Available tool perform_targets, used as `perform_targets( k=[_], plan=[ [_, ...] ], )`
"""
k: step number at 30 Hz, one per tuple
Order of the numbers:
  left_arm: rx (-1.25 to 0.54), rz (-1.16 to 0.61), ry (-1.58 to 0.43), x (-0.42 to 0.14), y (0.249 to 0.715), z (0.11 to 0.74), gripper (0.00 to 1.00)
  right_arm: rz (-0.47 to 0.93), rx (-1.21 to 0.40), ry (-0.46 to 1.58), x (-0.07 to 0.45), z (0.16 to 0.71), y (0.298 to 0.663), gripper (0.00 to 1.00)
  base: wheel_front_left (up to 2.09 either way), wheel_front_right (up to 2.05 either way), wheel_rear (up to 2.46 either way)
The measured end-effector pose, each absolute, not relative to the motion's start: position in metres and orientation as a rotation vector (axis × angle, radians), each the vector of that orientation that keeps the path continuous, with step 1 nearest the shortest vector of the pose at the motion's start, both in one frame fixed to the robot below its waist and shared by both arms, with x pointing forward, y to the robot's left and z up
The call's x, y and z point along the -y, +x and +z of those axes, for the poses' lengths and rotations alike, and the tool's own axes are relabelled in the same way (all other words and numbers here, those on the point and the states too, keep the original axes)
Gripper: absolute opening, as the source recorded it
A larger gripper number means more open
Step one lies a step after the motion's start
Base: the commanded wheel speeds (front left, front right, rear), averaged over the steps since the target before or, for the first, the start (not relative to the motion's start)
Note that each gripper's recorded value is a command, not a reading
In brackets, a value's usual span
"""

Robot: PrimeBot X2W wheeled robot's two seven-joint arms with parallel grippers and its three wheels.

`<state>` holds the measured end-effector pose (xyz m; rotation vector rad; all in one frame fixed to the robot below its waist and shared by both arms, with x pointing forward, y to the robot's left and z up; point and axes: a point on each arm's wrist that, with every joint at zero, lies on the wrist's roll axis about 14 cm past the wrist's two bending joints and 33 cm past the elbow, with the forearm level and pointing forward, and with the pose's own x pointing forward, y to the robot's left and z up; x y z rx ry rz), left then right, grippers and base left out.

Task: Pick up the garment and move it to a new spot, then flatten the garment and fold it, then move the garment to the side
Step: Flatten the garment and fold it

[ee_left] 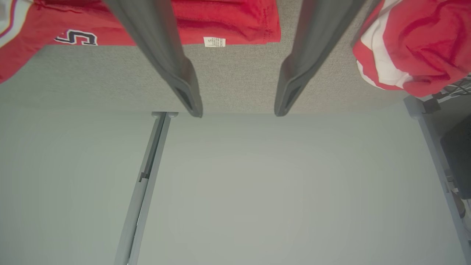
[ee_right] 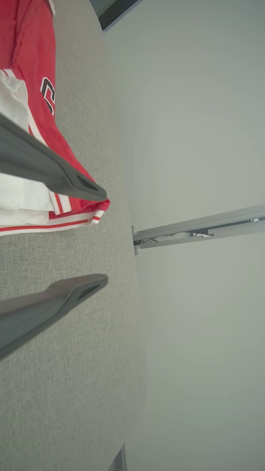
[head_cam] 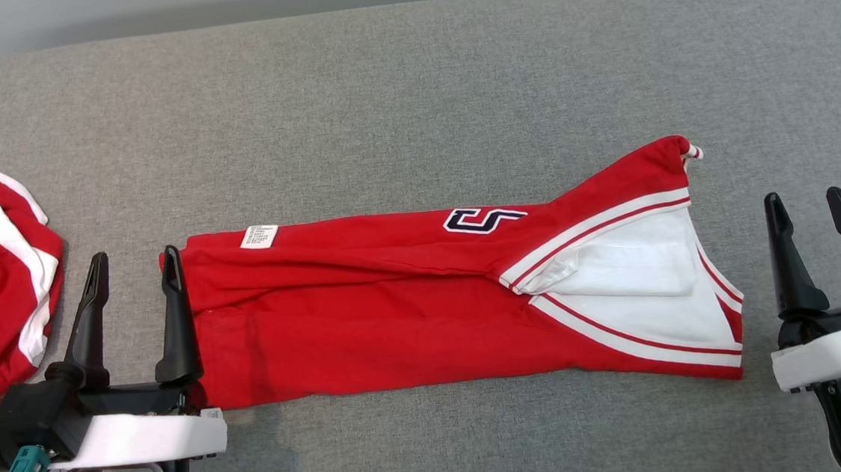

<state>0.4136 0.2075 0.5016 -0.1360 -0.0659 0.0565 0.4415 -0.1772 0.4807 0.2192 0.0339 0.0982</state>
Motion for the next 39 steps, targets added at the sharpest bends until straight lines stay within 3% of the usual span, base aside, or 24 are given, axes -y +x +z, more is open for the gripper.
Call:
perform_targets(
  k=[16,18,19,20,26,33,39],
  plan=[
    [0.028,0.058,-0.167,-0.203,0.424,0.483,1.00,0.241,-0.381,0.218,0.128,0.374,0.463,1.00,0.00,0.00,0.00],
    [0.018,0.069,-0.163,-0.207,0.423,0.479,1.00,0.262,-0.411,0.229,0.122,0.367,0.463,0.33,0.00,0.00,0.00],
    [0.016,0.071,-0.160,-0.208,0.423,0.478,1.00,0.272,-0.416,0.236,0.119,0.366,0.464,0.33,0.00,0.00,0.00],
    [0.017,0.073,-0.162,-0.209,0.424,0.478,1.00,0.275,-0.421,0.247,0.117,0.365,0.465,0.00,0.00,0.00,0.00],
    [0.026,0.062,-0.160,-0.208,0.429,0.479,1.00,0.267,-0.394,0.291,0.124,0.372,0.467,0.00,0.00,0.00,0.00],
    [0.026,0.028,-0.162,-0.200,0.433,0.477,1.00,0.149,-0.380,0.264,0.180,0.373,0.471,0.00,0.00,0.00,0.00],
    [0.025,0.008,-0.161,-0.195,0.436,0.476,1.00,0.102,-0.382,0.274,0.198,0.372,0.471,0.00,0.00,0.00,0.00]
  ],
)
